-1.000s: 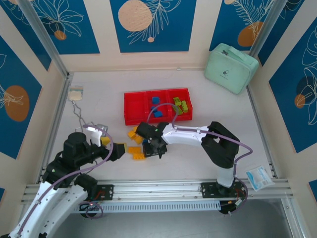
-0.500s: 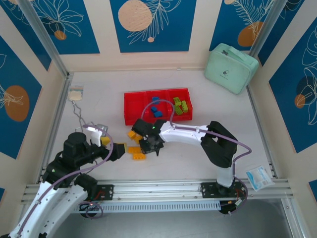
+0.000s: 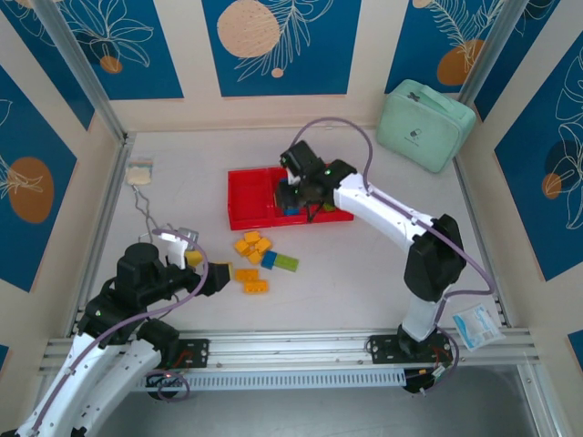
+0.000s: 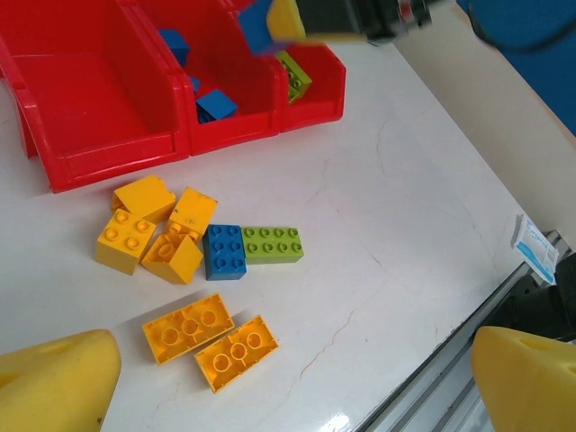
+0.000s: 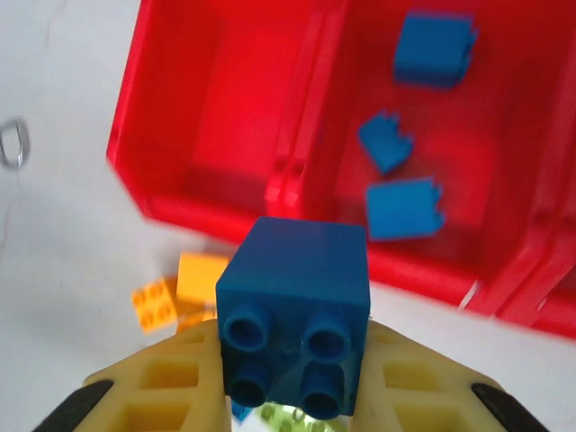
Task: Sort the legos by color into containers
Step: Place the lego in the container.
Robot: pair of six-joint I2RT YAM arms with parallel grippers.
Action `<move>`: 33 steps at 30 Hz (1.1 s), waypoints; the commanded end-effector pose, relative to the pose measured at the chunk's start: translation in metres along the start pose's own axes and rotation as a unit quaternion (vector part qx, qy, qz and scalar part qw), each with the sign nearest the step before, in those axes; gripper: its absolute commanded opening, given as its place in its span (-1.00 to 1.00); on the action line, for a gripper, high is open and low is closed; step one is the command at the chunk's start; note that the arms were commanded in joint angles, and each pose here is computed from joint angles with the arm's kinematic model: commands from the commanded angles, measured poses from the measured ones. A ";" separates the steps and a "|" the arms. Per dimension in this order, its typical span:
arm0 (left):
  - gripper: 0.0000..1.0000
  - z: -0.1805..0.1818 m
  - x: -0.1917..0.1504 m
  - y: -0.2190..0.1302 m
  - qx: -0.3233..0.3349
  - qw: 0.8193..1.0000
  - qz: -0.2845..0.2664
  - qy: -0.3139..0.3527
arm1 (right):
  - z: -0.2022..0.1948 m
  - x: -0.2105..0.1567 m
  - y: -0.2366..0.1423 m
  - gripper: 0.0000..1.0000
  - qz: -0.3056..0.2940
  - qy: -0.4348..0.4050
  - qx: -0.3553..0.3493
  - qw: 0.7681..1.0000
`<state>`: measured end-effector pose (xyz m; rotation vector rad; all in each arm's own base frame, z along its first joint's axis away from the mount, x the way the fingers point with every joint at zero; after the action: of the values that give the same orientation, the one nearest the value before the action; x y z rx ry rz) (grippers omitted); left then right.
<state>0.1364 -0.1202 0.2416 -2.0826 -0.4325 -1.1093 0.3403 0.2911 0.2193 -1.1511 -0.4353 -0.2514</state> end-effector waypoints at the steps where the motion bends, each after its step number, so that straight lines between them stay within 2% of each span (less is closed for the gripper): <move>1: 0.99 -0.004 0.000 -0.002 -0.008 1.000 -0.002 0.003 | 0.000 0.022 0.019 -0.60 0.008 -0.021 0.019 1.000; 5: 0.99 -0.004 0.001 -0.003 -0.009 1.000 -0.006 0.005 | -0.010 0.043 0.048 -0.60 0.026 -0.020 0.004 0.999; 11: 0.99 -0.003 0.000 -0.003 -0.006 1.000 -0.008 0.004 | -0.031 0.050 0.081 -0.61 0.048 -0.030 -0.069 0.996; 17: 0.99 -0.002 0.000 -0.002 -0.001 1.000 -0.005 0.003 | -0.052 0.045 0.093 -0.58 0.063 -0.032 -0.131 0.989; 22: 0.99 -0.001 0.000 -0.001 0.000 1.000 -0.001 0.001 | -0.056 0.041 0.094 -0.55 0.065 -0.033 -0.139 0.988; 27: 0.99 0.000 -0.001 0.000 0.003 1.000 0.001 0.000 | -0.056 0.038 0.094 -0.43 0.072 -0.032 -0.140 0.987; 29: 0.99 0.000 -0.001 0.001 0.004 1.000 0.002 -0.001 | -0.052 0.036 0.089 -0.25 0.076 -0.027 -0.128 0.988; 32: 0.99 0.000 -0.001 0.001 0.003 1.000 0.005 -0.002 | -0.044 0.034 0.076 0.28 0.070 -0.018 -0.109 0.991; 33: 0.99 0.001 -0.001 0.002 0.004 1.000 0.006 -0.002 | -0.043 0.034 0.072 0.38 0.068 -0.015 -0.107 0.992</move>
<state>0.1372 -0.1198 0.2408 -2.0768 -0.4341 -1.1042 0.4214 0.2813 0.1341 -1.4374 -0.3583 -0.1541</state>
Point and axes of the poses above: each hand's point on the last joint's axis, 136 mm out from that joint toward the fingers, its own y axis out along the fingers, its own z axis along the line the jaws close on, x = y × z, the point moved 4 cm from there along -y, back along the fingers, and after that the axes turned 7 degrees about y, right-handed, at the moved point
